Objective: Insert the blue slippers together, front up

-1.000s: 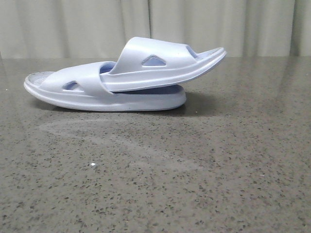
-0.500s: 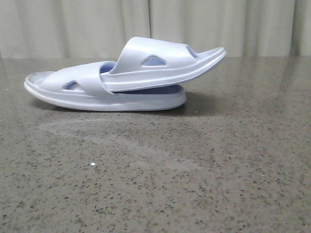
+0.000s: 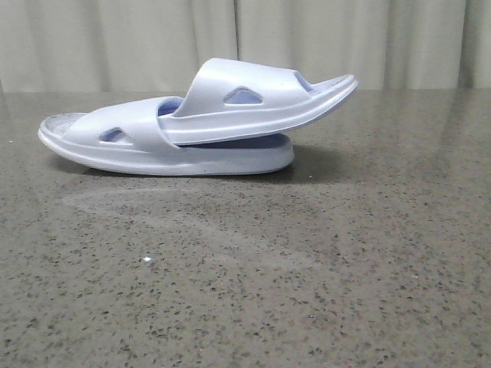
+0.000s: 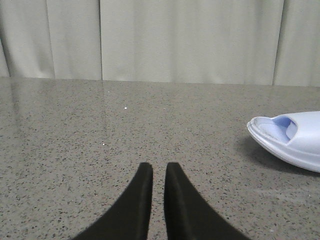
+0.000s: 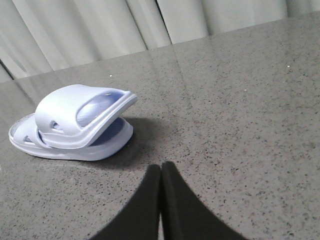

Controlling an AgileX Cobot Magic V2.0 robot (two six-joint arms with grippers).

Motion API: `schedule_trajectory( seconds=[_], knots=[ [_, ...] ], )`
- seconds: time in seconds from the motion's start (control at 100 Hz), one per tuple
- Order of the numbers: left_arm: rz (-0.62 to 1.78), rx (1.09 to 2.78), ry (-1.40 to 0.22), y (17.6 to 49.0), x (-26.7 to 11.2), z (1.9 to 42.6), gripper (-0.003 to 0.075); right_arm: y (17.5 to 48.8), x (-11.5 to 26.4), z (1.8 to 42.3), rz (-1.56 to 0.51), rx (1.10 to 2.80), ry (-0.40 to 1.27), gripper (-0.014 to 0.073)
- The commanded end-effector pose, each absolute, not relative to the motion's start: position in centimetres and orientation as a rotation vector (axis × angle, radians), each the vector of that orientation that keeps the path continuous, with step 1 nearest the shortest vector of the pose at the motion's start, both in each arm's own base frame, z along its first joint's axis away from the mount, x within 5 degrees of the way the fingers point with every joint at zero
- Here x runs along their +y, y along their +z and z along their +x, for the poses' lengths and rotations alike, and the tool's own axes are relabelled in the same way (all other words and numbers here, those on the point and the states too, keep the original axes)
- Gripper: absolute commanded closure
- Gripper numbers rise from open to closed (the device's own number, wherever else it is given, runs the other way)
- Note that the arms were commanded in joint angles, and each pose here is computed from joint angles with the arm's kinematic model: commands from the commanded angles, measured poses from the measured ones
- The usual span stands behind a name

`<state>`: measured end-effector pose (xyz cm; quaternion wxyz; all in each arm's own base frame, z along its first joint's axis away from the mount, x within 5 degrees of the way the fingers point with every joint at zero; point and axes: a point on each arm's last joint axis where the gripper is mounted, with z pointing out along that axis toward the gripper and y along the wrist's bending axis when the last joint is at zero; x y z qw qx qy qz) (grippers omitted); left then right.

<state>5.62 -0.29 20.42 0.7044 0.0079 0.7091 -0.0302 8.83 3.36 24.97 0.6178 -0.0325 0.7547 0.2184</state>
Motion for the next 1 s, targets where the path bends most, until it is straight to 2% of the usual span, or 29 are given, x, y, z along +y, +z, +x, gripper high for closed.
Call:
schedule_trajectory(
  seconds=[0.0, 0.36, 0.49, 0.63, 0.75, 0.87, 0.99],
  knots=[
    [0.017, 1.49, -0.072, 20.8, -0.3, 5.4, 0.0705, 25.9, 3.4, 9.0, -0.065, 1.707, 0.518, 0.0673],
    [0.017, 1.49, -0.072, 20.8, -0.3, 5.4, 0.0705, 26.0, 2.7, 9.2, 0.004, 1.696, 0.452, 0.0673],
    [0.017, 1.49, -0.072, 20.8, -0.3, 5.4, 0.0705, 25.7, 2.2, 9.3, -0.057, 1.746, 0.324, 0.0673],
    [0.017, 1.49, -0.072, 20.8, -0.3, 5.4, 0.0705, 25.4, 1.0, 9.4, 0.089, 1.782, 0.233, 0.0673],
    [0.017, 1.49, -0.072, 20.8, -0.3, 5.4, 0.0705, 25.5, 0.3, 9.1, 0.066, 1.749, 0.1, 0.0673],
    [0.017, 1.49, -0.072, 20.8, -0.3, 5.4, 0.0705, 24.6, 0.0, 8.4, 0.058, 1.699, 0.047, 0.0673],
    [0.017, 1.49, -0.072, 20.8, -0.3, 5.4, 0.0705, 22.3, 0.0, 7.5, 0.075, 1.641, 0.065, 0.0673]
  ],
)
